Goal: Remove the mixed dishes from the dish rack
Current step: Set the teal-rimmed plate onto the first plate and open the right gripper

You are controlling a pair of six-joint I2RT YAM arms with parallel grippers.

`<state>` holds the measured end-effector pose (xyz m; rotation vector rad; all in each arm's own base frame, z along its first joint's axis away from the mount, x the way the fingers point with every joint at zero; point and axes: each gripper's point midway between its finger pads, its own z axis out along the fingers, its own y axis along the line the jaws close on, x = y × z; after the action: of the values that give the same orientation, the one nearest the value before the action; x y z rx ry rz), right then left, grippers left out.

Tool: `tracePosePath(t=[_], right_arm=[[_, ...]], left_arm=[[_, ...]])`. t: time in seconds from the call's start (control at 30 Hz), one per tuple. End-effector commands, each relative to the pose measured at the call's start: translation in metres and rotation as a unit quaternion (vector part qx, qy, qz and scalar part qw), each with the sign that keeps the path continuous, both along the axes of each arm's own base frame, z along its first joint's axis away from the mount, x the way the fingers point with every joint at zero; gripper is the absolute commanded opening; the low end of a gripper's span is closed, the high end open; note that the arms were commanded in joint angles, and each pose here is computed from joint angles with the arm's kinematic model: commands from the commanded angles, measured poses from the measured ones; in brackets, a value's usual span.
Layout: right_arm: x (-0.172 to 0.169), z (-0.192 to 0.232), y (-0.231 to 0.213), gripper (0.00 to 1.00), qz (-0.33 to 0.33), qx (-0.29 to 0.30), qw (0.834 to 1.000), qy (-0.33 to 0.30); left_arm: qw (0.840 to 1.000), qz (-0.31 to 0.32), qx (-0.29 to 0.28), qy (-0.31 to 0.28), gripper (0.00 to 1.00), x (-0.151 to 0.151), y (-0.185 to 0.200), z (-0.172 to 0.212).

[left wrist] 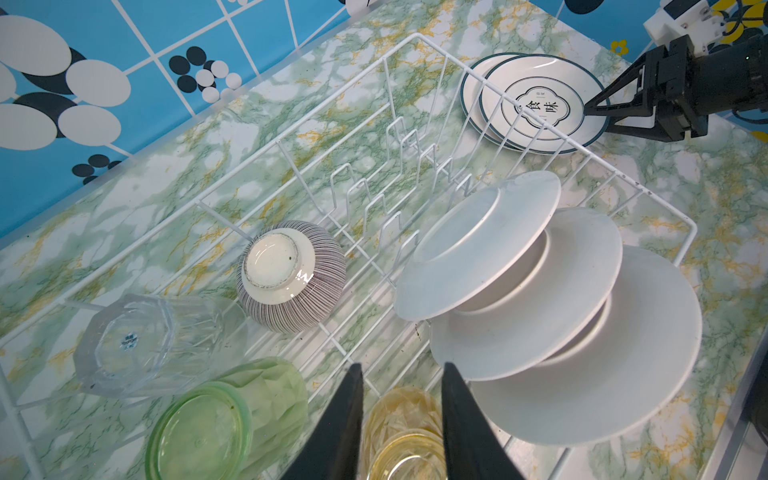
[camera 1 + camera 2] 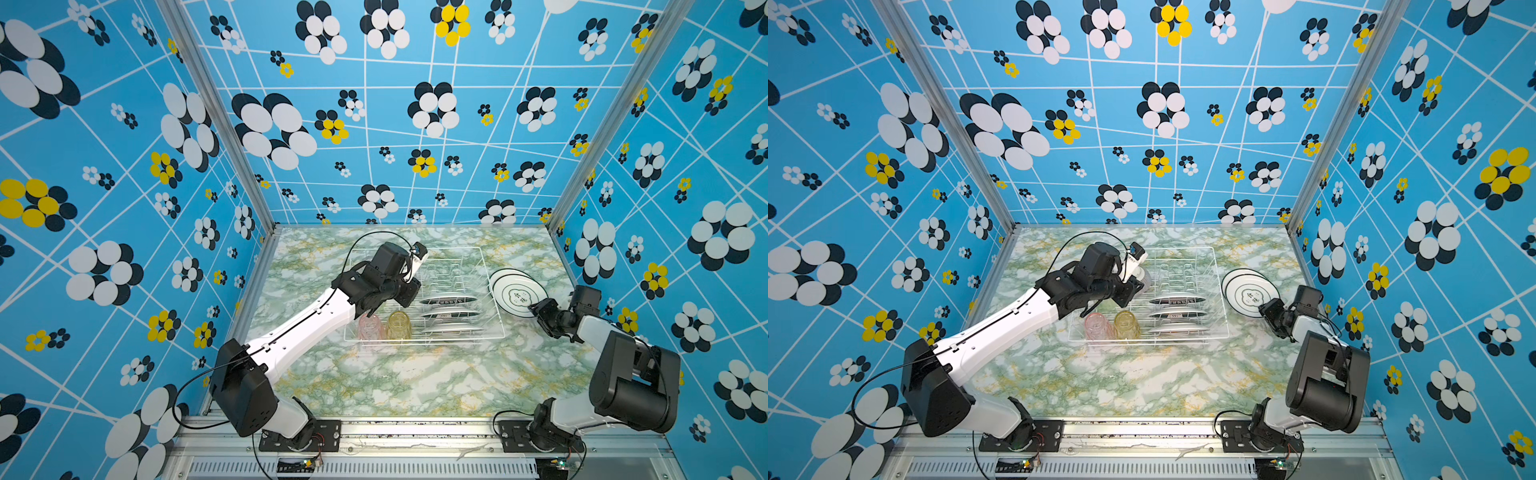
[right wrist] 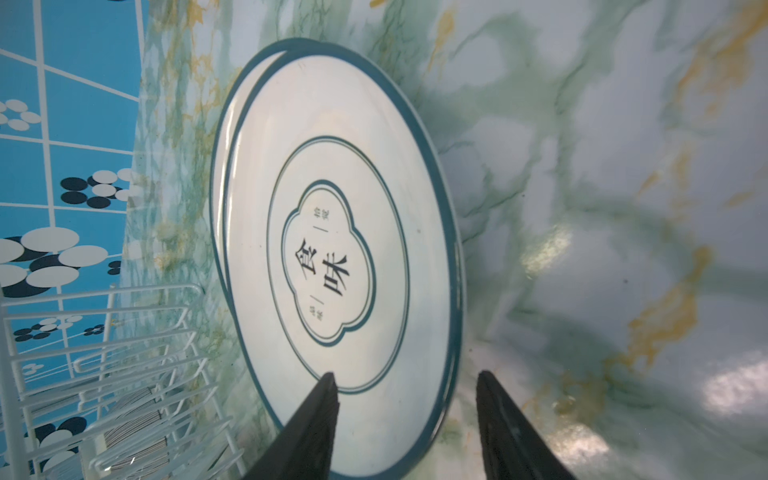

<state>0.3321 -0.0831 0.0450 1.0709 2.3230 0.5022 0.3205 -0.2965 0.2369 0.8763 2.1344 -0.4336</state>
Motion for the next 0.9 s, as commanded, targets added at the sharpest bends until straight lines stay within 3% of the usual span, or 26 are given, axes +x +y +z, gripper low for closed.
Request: tracePosePath(t=[0.0,0.87], right_arm=[[-0.006,0.004,-0.014,0.63,0.002,-0.043,0.999,0.028],[0.037,-0.005,-0.006,0.73,0.038,-0.103,0.99,0.086]], left_arm=[[1.0,-0.014,0.007,0.006,0.34,-0.002,-0.004,-0.002],[0.999,-0.017,0.034,0.02,0.33,0.004,0.002,-0.029]])
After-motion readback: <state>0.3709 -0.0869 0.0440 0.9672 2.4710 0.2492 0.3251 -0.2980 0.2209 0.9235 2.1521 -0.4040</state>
